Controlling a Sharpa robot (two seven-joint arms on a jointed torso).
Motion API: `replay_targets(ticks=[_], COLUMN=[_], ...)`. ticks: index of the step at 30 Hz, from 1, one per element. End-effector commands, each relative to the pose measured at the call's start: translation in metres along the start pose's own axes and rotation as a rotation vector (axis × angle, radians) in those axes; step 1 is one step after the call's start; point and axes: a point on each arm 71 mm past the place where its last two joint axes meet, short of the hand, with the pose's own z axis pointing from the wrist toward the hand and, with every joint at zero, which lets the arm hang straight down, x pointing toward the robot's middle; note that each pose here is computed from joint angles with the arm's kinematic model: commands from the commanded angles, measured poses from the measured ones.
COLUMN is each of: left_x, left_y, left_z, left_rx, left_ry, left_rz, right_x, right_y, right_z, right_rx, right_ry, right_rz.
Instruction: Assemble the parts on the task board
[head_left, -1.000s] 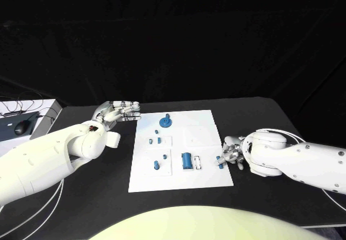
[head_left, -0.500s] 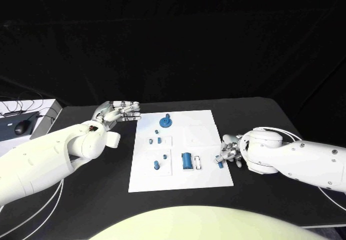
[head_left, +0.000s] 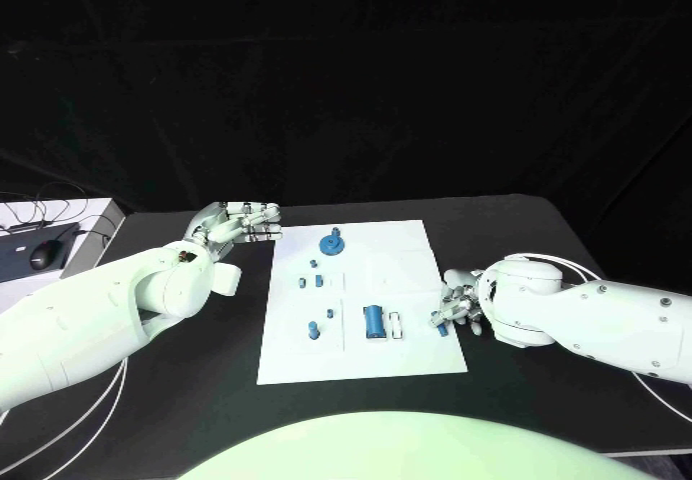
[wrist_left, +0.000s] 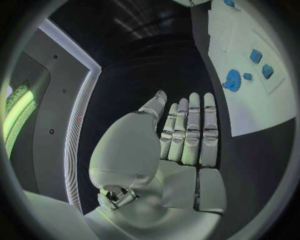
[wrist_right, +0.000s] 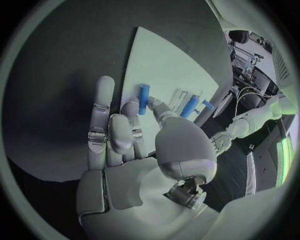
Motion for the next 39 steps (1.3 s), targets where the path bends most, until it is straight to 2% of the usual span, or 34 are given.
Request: replay_targets(ticks=[1, 17, 29, 39], left_x=[0.0021, 0.0014, 0.0015, 0.0015], left_y=[-0.0005, -0.0007, -0.0007, -0.0006], left_z=[-0.0002, -0.0005, -0.0005, -0.0005], left_rx=[0.007, 0.007, 0.007, 0.006], left_ry=[0.019, 0.017, 0.017, 0.018], left_rz=[-0.009, -0.008, -0.008, -0.009], right_x=[0.015, 0.018, 0.005, -0.003], right_y=[-0.009, -0.010, -0.006, 0.005], right_z=[0.004, 0.001, -0.008, -0.016], right_rx=[0.042, 0.011, 0.001, -0.030], right_ry=[0.061, 0.101, 0.077, 0.082], right_rz=[-0.011, 0.145, 0.216, 0.255])
